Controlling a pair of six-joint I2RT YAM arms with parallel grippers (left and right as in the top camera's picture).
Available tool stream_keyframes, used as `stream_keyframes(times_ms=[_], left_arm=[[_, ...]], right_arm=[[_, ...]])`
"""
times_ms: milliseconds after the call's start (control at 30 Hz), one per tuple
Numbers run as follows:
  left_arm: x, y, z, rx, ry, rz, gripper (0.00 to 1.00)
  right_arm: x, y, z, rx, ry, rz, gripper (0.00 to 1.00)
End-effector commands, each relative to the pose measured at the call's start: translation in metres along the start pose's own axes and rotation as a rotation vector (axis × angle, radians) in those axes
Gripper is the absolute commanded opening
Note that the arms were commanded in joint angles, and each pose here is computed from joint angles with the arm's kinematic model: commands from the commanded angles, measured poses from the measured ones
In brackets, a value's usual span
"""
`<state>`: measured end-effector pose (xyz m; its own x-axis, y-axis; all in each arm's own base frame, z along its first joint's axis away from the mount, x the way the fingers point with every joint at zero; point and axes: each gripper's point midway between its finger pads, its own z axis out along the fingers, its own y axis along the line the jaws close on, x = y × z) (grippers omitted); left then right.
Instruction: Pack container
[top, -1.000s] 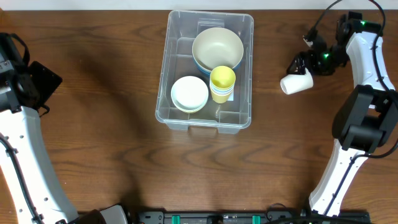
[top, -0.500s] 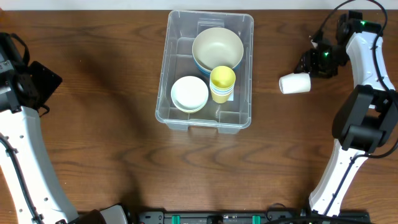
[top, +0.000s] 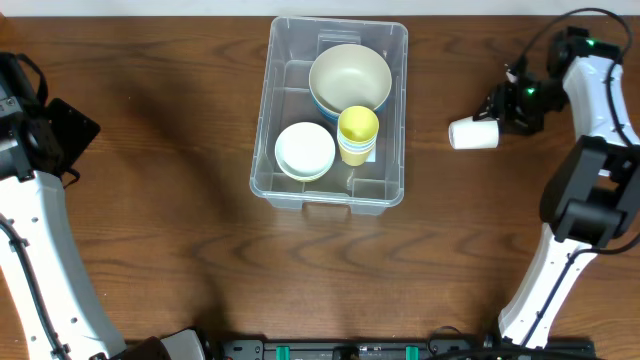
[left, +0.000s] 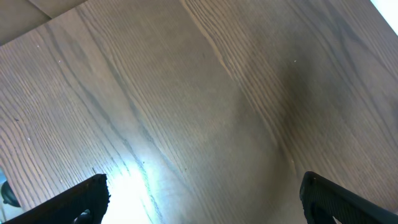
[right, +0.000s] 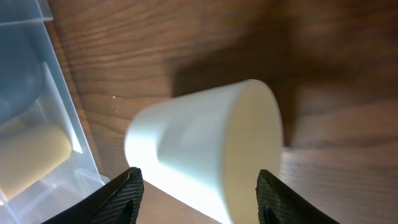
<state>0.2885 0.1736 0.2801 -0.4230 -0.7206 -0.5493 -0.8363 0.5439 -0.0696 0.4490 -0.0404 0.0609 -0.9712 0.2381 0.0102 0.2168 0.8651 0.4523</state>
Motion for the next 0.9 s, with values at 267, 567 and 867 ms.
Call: stream_keyframes(times_ms=[267, 567, 867], left_arm=[[-0.005, 0.002, -0.003, -0.008, -0.015, 0.006, 0.98], [-0.004, 0.002, -0.003, -0.008, -0.015, 0.006, 0.98], [-0.004, 0.002, -0.003, -0.008, -0.015, 0.006, 0.98]], right_arm=[[0.013, -0.001, 0.022, -0.235, 0.022, 0.078, 0.55], [0.008, 0.012, 0.027, -0.345, -0.019, 0.027, 0.38], [-0.002, 0.012, 0.028, -0.342, -0.061, -0.008, 0.2]])
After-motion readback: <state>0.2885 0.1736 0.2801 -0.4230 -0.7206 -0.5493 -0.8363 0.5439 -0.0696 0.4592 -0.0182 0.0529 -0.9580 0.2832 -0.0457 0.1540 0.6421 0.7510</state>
